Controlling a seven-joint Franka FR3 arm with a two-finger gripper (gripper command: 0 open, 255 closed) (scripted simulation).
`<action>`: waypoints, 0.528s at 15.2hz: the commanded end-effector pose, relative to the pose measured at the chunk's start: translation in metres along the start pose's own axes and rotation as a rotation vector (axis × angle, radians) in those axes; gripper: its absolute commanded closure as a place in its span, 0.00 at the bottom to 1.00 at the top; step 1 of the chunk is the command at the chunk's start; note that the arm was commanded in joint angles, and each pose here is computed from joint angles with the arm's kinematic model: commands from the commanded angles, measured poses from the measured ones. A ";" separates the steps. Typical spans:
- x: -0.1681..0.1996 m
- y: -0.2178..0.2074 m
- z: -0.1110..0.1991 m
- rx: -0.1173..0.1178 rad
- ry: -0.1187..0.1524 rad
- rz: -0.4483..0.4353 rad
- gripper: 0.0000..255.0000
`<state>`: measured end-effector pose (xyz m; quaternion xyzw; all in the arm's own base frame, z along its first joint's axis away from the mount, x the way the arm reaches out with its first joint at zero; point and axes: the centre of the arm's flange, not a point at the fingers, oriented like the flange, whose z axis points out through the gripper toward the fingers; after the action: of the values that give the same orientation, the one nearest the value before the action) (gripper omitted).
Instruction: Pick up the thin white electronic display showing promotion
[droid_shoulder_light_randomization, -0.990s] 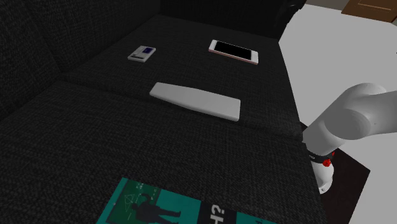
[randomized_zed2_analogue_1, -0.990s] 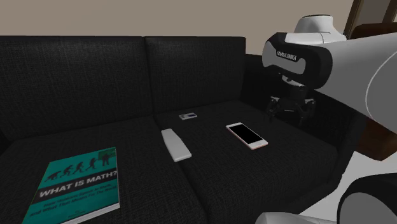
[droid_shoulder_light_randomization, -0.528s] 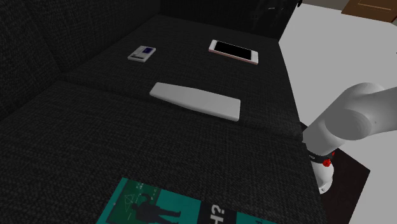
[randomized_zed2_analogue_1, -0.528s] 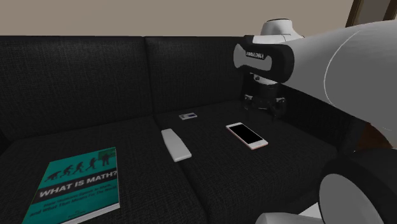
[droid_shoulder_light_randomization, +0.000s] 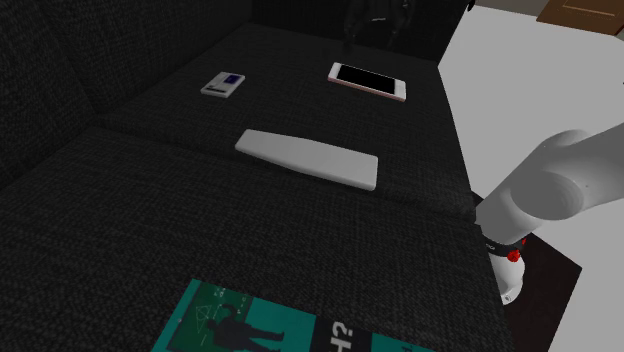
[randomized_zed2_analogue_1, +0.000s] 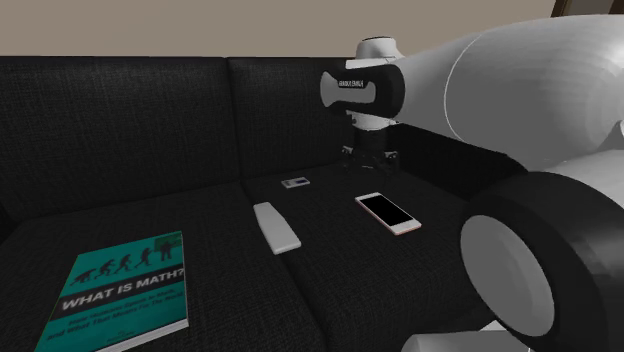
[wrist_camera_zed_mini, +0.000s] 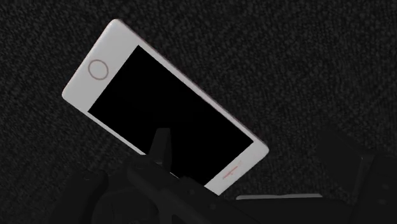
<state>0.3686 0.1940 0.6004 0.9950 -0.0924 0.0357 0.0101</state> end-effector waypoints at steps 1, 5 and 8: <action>0.006 -0.028 0.003 -0.002 -0.010 0.026 0.00; 0.018 -0.081 0.008 -0.010 -0.030 0.074 0.00; 0.028 -0.121 0.012 -0.015 -0.044 0.110 0.00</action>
<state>0.4137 0.2975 0.5904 0.9900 -0.1394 0.0161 0.0137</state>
